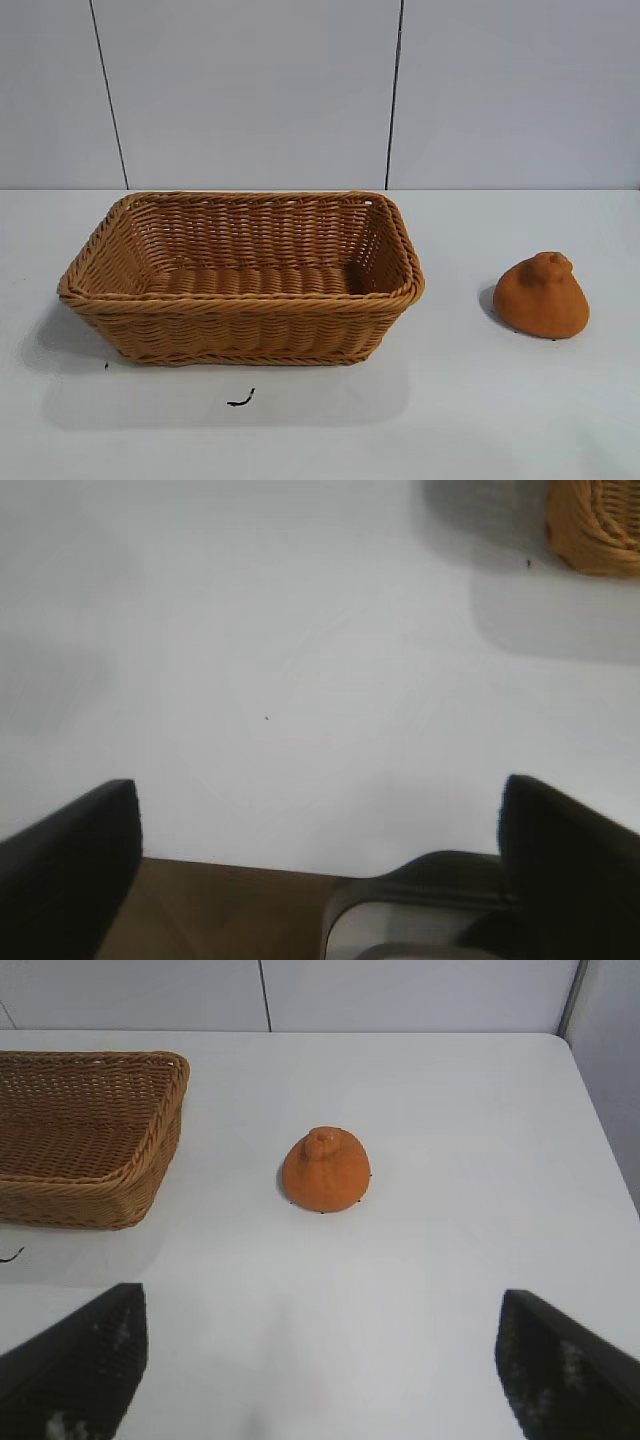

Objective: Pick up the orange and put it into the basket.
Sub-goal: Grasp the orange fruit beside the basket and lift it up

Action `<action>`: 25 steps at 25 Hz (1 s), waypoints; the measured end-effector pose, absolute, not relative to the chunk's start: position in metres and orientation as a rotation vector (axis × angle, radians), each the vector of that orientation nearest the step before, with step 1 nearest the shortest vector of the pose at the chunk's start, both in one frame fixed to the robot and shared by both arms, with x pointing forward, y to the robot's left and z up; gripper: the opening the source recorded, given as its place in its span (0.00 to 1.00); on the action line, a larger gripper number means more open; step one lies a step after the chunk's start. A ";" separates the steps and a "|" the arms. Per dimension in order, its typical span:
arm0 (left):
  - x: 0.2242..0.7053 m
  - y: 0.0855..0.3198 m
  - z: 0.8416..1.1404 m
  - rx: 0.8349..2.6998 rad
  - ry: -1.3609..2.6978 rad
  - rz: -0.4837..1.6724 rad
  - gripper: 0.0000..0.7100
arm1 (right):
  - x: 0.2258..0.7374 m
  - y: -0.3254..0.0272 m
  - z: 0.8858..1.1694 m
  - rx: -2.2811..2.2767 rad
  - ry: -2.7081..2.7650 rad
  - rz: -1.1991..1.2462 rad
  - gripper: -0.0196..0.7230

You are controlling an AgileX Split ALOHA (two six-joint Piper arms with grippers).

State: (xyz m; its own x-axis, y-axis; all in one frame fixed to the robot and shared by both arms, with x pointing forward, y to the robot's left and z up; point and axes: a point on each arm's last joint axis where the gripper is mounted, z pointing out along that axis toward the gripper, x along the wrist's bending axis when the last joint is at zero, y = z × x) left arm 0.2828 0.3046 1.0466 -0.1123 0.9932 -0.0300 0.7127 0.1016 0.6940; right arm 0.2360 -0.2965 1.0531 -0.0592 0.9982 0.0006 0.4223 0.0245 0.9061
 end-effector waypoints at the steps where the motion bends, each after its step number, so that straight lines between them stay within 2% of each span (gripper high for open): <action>1: 0.278 0.304 1.048 1.644 1.862 0.753 0.98 | 0.236 -0.296 1.053 1.486 1.576 1.004 0.90; 17: 0.233 0.299 1.053 1.516 1.575 0.918 0.98 | 0.236 -0.296 1.055 1.478 1.568 1.011 0.90; 21: 0.232 0.299 1.053 1.510 1.567 0.913 0.98 | 0.241 -0.296 1.066 1.483 1.572 1.008 0.90; 25: 0.232 0.299 1.053 1.510 1.567 0.913 0.98 | 0.273 -0.295 1.086 1.567 1.657 0.928 0.90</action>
State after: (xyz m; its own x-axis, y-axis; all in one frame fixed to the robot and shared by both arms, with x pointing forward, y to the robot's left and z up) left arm 0.2324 0.2987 1.0526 -0.0102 0.9990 -0.0444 0.4539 0.0442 0.8900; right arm 0.2725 -0.2954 1.0861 -0.0576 0.9983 0.0031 0.5245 0.0276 0.8509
